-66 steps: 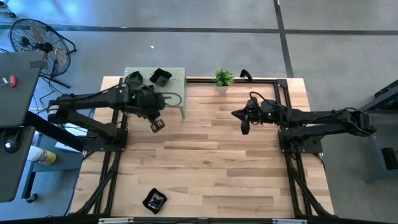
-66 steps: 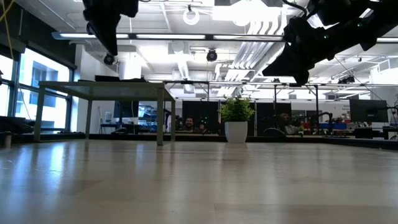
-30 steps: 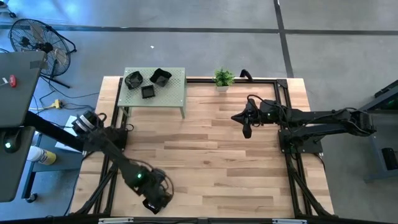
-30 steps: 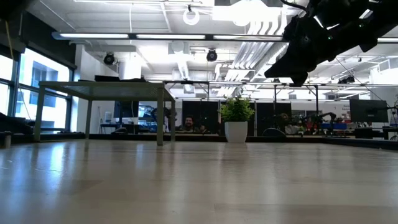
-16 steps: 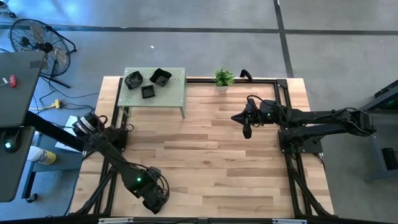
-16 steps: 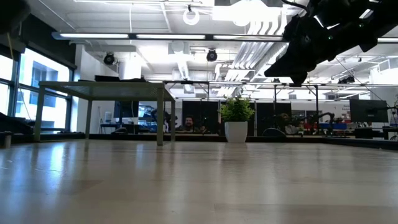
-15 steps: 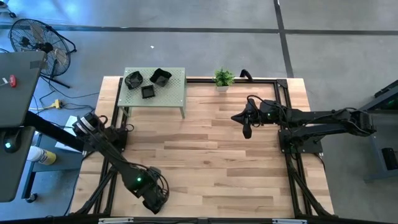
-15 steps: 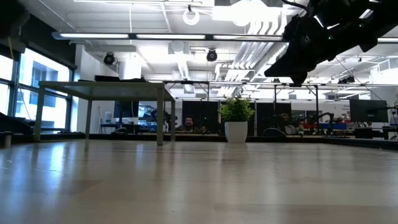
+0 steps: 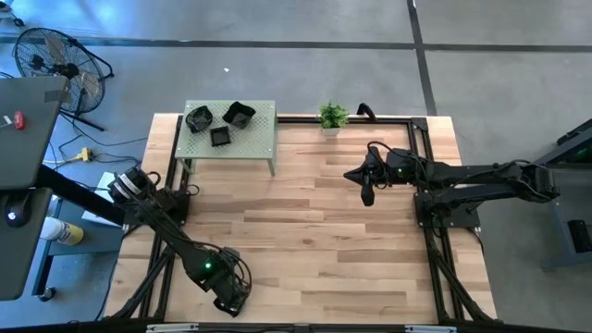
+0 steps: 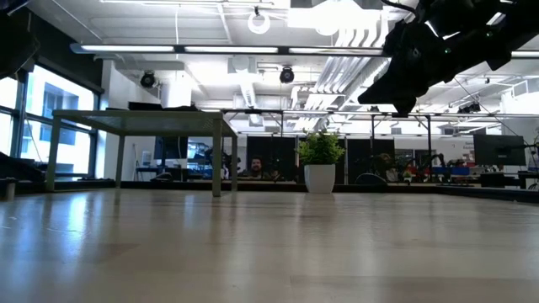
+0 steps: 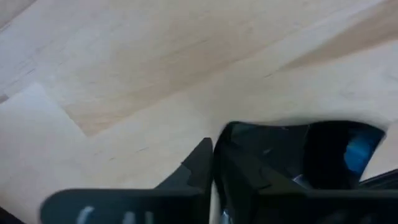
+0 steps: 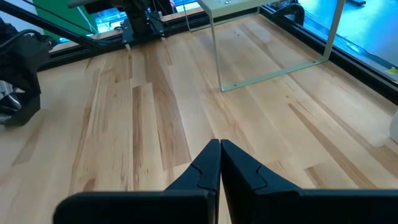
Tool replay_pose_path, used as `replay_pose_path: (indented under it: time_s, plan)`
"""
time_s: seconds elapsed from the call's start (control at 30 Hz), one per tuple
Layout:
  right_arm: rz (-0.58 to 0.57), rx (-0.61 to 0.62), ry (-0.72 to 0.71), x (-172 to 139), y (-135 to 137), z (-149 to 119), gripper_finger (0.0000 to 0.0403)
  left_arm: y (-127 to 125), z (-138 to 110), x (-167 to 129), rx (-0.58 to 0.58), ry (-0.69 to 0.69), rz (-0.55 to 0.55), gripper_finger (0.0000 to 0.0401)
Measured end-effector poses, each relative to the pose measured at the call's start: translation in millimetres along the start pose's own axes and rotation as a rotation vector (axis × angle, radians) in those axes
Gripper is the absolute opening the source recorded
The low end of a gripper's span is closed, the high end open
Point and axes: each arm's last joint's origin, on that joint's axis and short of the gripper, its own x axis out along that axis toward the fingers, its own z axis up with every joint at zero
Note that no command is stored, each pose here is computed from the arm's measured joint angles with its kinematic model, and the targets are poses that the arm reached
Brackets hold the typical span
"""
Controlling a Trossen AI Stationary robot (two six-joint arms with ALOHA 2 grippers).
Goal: Pick & Place Mini shaped plates
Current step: Stack the black distorted square plate on top of the stacked black distorted square plate on the shelf
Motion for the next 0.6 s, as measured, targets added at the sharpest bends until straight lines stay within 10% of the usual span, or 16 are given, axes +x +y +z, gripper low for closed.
replay_pose_path:
  time_s: [0.33,0.6]
  plan:
    - [0.0,-0.001,0.0,0.0,0.0,0.0,0.0007,-3.5,0.3,-12.3,0.029,-0.006,-0.087,0.0002]
    - [0.0,-0.001,0.0,0.0,-0.1,0.0,0.0007,-1.1,45.8,-74.3,-0.004,-0.119,-0.282,0.0001]
